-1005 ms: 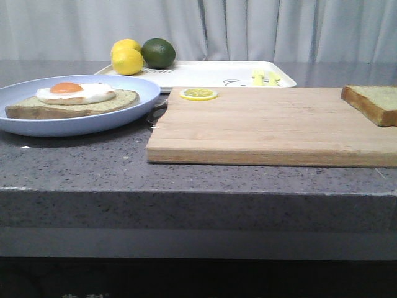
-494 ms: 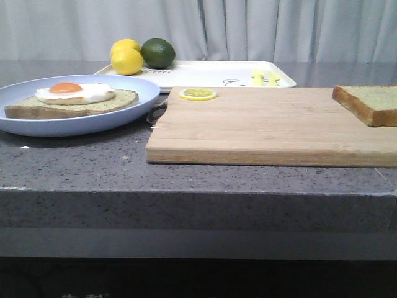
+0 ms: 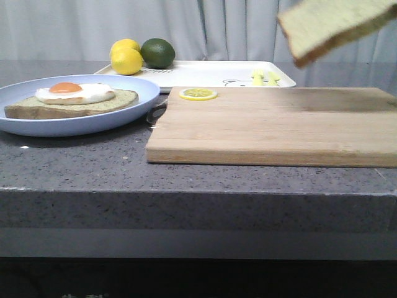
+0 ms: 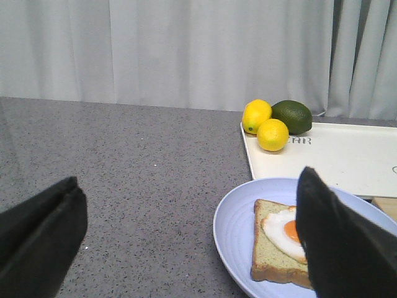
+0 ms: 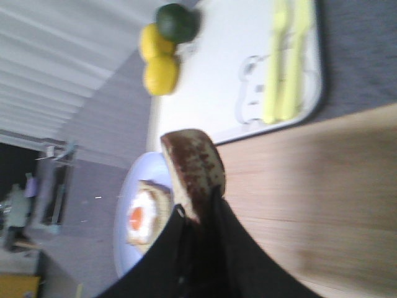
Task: Place bread and move sandwich to tray
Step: 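Lift the bread slice and carry it over the egg toast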
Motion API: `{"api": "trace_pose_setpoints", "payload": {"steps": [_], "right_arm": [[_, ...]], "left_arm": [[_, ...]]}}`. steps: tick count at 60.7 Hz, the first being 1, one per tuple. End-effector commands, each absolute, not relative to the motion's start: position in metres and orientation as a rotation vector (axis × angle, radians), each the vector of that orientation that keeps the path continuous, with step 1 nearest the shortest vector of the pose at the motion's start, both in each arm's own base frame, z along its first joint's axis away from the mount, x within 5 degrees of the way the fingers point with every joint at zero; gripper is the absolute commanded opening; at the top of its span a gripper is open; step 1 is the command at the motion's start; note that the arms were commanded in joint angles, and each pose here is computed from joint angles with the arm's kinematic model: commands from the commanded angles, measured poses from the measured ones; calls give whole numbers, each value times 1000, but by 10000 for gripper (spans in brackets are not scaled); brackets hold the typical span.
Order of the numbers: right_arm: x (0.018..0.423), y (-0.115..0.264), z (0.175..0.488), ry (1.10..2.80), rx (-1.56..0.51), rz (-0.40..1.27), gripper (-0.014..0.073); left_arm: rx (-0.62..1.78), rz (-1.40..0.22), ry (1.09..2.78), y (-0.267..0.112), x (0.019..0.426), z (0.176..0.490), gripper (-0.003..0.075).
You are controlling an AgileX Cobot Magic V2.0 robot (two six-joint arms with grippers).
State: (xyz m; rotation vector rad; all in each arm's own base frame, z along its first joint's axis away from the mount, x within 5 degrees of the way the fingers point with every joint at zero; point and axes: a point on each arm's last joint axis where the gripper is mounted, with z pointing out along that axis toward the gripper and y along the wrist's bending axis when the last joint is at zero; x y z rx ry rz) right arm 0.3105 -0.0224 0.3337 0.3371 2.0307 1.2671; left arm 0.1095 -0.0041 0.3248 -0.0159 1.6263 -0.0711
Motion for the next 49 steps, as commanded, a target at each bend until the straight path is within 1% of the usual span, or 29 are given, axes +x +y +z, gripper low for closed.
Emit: {"api": "trace_pose_setpoints", "payload": {"steps": [1,8,18,26,37,44,49], "right_arm": [[310,18,368,1852,275,1438,-118],[316,70,368,1847,297,1488,-118],[314,157,351,1914,391,1519,-118],[317,208,340,1970,332,1556,-118],[340,253,327,2003,265,1601,-118],[355,263,316,2017,273,1593,-118],[362,264,305,2034,308,1554,-114]], "left_arm": [[-19,-98,1518,-5,110,343,663],[-19,-98,1518,-5,110,343,663],[-19,-98,1518,-5,110,343,663],[-20,-99,1518,-5,110,343,663],[-20,-99,1518,-5,110,343,663],[-20,-99,1518,-5,110,343,663],[-20,-99,1518,-5,110,343,663]]}}
